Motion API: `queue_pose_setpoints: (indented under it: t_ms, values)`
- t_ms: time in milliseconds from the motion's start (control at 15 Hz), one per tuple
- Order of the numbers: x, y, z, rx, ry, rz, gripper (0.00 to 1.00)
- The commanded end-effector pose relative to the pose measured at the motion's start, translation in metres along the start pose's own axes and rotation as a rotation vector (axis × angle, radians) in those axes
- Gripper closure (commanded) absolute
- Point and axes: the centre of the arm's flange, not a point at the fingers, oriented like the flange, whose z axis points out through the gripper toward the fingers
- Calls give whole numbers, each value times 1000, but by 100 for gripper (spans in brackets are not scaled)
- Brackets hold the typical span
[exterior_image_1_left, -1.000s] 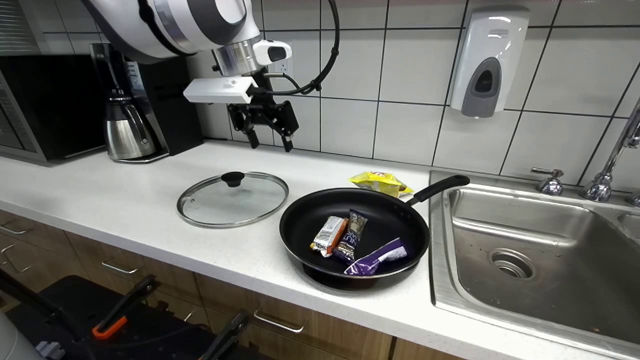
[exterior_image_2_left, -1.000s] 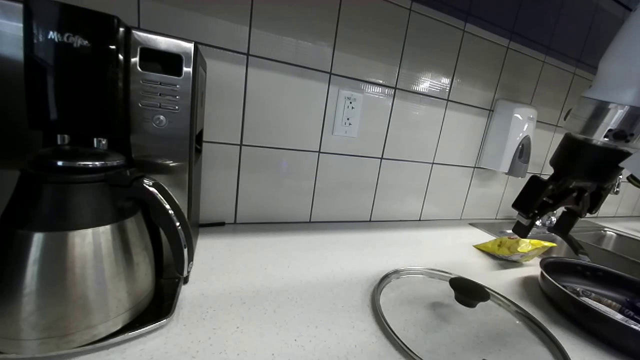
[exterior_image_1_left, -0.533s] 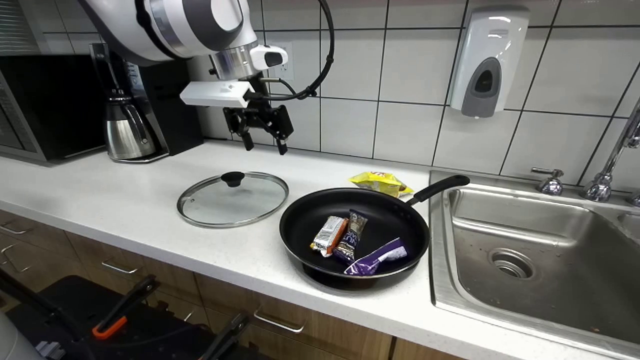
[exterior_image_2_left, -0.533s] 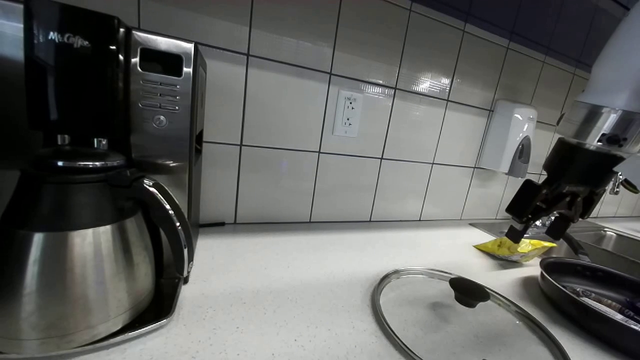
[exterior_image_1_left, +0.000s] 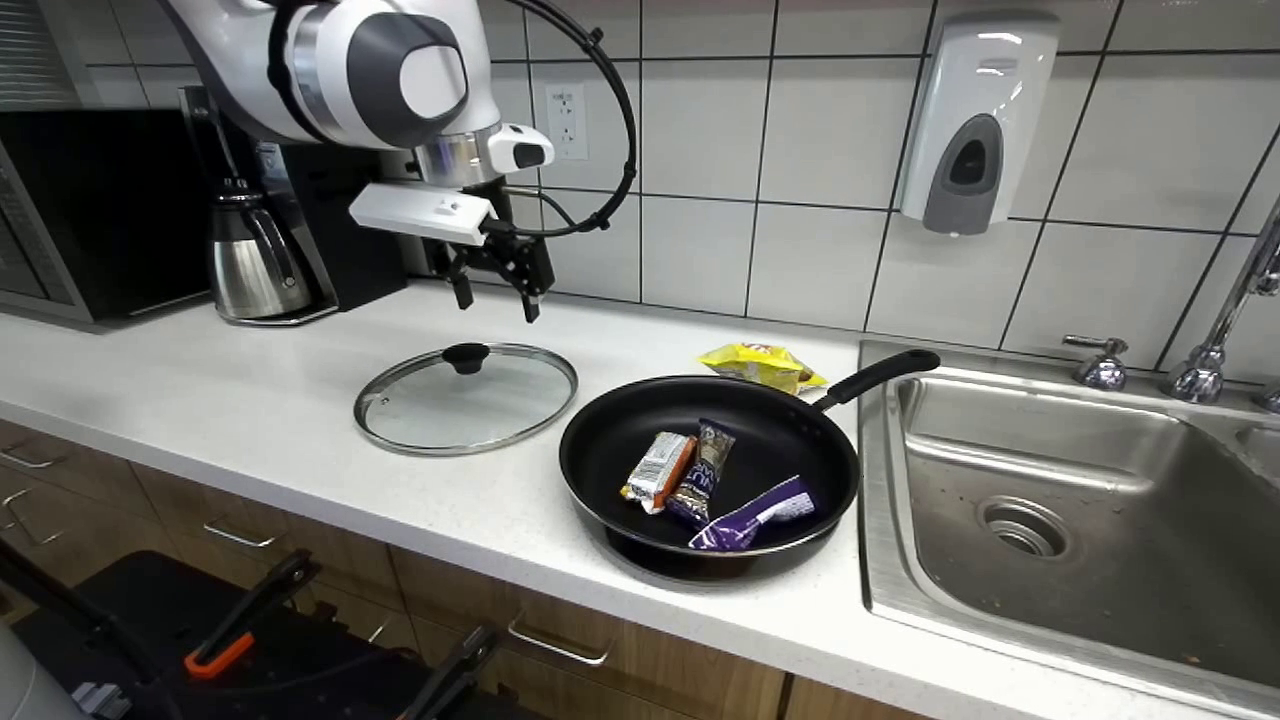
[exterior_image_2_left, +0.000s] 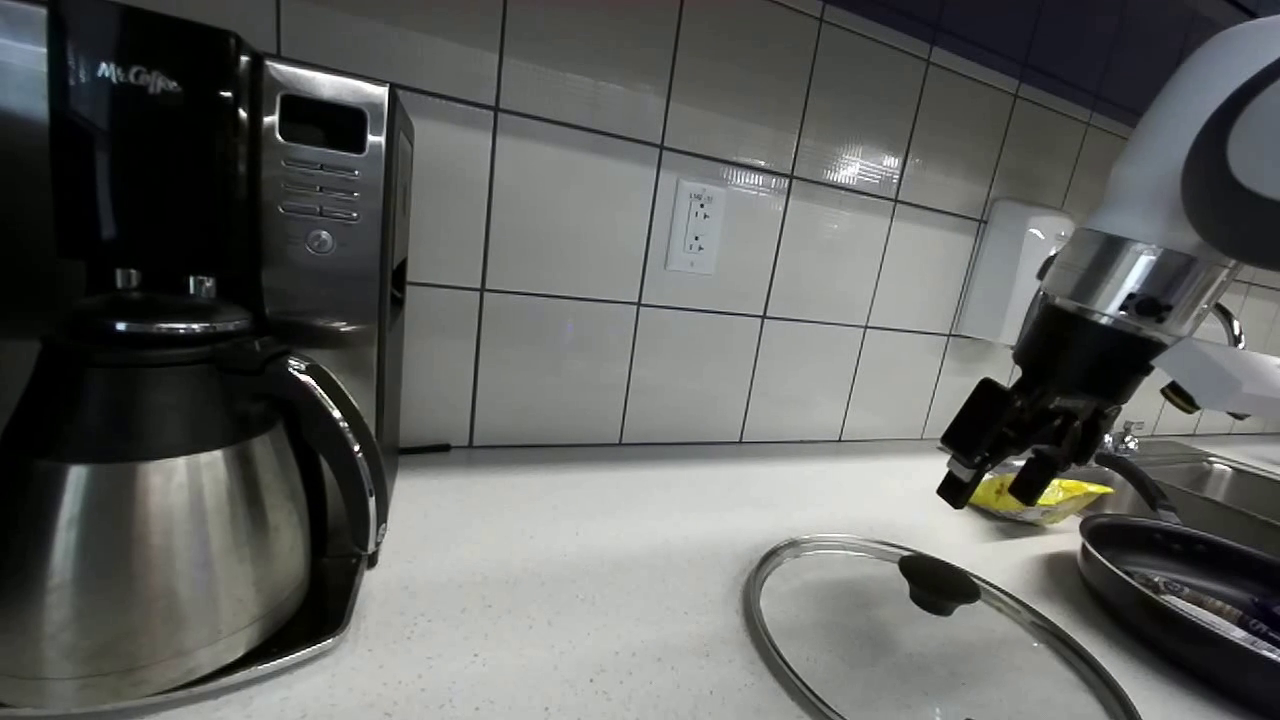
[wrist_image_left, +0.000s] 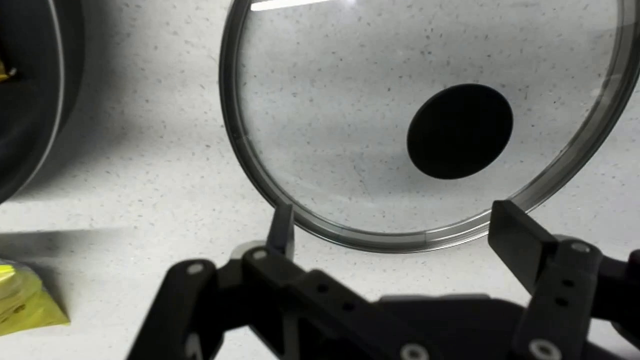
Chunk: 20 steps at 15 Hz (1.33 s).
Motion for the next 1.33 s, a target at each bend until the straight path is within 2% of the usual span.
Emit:
queue_pose_setpoints:
  t_ms: [0, 400, 733, 867, 1267]
  values:
    - [20, -1, 14, 37, -26, -56, 0]
    - [28, -18, 32, 78, -94, -150, 0]
    - [22, -57, 31, 103, -138, -251, 0]
    - [17, -58, 36, 90, -164, -230, 0]
    - [16, -42, 37, -16, -181, -218, 0]
